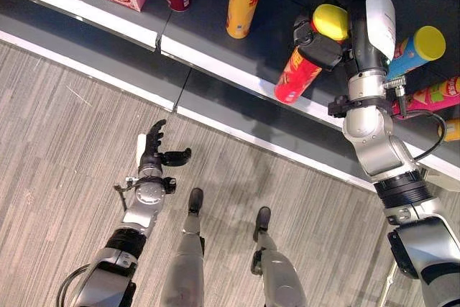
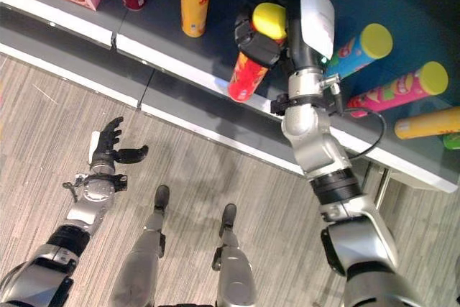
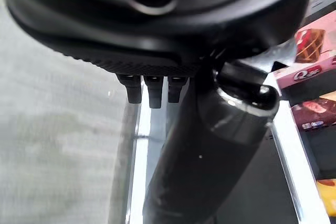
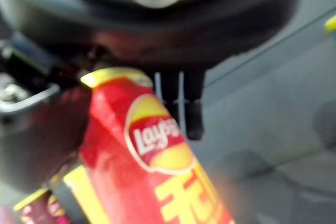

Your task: Put the goods on the table back onto the shelves and tidy them up.

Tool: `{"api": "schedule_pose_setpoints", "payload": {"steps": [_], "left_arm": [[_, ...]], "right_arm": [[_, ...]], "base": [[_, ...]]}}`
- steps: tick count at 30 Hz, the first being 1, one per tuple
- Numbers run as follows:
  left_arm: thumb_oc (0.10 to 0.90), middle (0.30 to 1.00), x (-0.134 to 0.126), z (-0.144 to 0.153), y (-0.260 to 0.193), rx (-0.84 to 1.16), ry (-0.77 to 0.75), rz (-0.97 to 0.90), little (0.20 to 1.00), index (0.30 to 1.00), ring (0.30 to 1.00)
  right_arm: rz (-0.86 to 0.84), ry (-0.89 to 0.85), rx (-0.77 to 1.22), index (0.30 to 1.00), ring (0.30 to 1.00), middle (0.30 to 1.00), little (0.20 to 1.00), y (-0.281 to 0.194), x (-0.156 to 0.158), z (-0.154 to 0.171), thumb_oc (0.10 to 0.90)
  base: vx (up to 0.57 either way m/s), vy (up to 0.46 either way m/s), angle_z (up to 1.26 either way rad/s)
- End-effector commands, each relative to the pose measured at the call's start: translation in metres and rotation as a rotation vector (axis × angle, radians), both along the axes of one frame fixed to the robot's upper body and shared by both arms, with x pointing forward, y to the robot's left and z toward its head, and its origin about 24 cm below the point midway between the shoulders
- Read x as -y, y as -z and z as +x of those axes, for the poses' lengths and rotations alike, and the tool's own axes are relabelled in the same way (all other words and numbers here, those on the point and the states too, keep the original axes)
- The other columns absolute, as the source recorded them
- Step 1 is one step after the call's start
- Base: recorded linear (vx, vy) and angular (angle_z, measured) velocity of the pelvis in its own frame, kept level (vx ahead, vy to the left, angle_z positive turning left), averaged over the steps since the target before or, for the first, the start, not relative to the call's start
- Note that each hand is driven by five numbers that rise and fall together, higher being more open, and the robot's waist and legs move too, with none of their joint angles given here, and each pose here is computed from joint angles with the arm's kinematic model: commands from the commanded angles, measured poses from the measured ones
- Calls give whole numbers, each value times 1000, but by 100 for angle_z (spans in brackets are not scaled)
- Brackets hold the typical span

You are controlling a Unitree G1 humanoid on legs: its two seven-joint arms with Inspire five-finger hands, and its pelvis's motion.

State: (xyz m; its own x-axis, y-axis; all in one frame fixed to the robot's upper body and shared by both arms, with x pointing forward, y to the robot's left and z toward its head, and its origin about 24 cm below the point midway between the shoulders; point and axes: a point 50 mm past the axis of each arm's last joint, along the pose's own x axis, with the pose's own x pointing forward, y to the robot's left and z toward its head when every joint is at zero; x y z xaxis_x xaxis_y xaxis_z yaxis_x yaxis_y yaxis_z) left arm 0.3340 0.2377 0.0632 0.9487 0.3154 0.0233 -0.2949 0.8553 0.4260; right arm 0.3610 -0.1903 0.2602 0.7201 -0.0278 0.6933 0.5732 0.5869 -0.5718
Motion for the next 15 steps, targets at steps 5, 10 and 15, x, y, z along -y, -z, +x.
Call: {"api": "schedule_pose_setpoints", "payload": {"steps": [5,10,15], "left_arm": [[800,900,-1,-7,-1,36,26,187,900,900,900],[800,900,-28,-16,9,-39,-54,313,900,900,900],[800,900,-37,-19,15,-74,-110,372,900,900,900]], "right_arm": [[25,14,234,300,300,300,300,-47,-5,-7,400],[29,44,251,300,300,300,300,-51,0,-6,400],[40,120,272,300,300,300,300,-57,6,0,400]], "base": [[7,0,0],[7,-3,0],[22,-9,4]]}}
